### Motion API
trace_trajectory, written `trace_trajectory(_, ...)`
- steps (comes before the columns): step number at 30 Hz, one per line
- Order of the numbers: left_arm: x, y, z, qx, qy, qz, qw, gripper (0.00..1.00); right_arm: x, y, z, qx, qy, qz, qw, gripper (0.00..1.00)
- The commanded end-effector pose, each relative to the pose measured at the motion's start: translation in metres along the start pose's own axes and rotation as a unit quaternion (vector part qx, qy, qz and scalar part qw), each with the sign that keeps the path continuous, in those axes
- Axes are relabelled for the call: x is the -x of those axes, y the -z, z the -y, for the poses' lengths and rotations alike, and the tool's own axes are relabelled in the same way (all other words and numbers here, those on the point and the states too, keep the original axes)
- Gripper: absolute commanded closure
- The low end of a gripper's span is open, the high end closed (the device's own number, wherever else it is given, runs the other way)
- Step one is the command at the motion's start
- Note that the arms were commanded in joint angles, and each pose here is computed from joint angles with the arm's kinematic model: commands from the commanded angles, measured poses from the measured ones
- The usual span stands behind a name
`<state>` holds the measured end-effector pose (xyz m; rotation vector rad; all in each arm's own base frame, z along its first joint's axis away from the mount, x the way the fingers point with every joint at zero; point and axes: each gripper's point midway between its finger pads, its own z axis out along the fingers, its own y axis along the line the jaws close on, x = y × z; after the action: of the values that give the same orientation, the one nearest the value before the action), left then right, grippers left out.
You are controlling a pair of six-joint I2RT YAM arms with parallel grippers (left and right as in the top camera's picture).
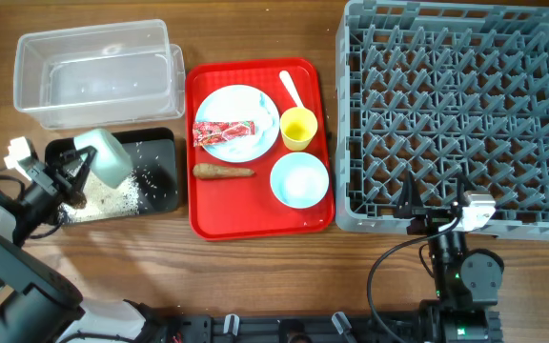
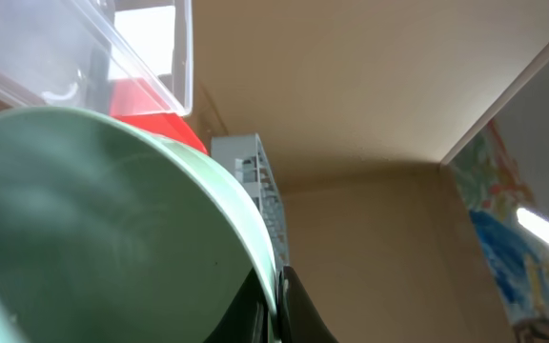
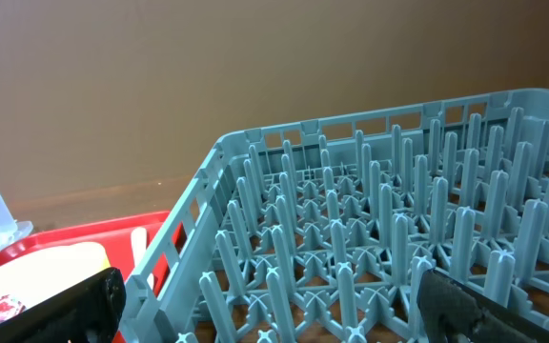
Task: Sort waste into correct bins and load items into the dishwasher rack
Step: 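Carry the bowl over the black tray and tip rice out, then place the emptied mint bowl back on the red tray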
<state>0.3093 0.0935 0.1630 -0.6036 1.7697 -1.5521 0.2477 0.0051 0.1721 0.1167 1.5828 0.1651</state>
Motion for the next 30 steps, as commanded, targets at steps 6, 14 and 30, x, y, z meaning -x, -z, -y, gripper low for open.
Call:
trace_trajectory(6,0.002,0.003,0.014,-0.022,0.003,0.009,1.000,0.96,0.000,0.000,-0.002,0.006,-0.004,0.001,1.000,0.00)
trace_trajectory(14,0.004,0.002,0.014,-0.022,-0.043,0.007,0.999,0.96,0.000,0.000,-0.001,0.005,-0.004,0.001,1.000,0.00)
trace_trajectory(30,-0.022,-0.081,0.056,0.362,-0.093,0.002,0.928,0.96,0.000,0.000,-0.002,0.006,-0.004,0.001,1.000,0.00)
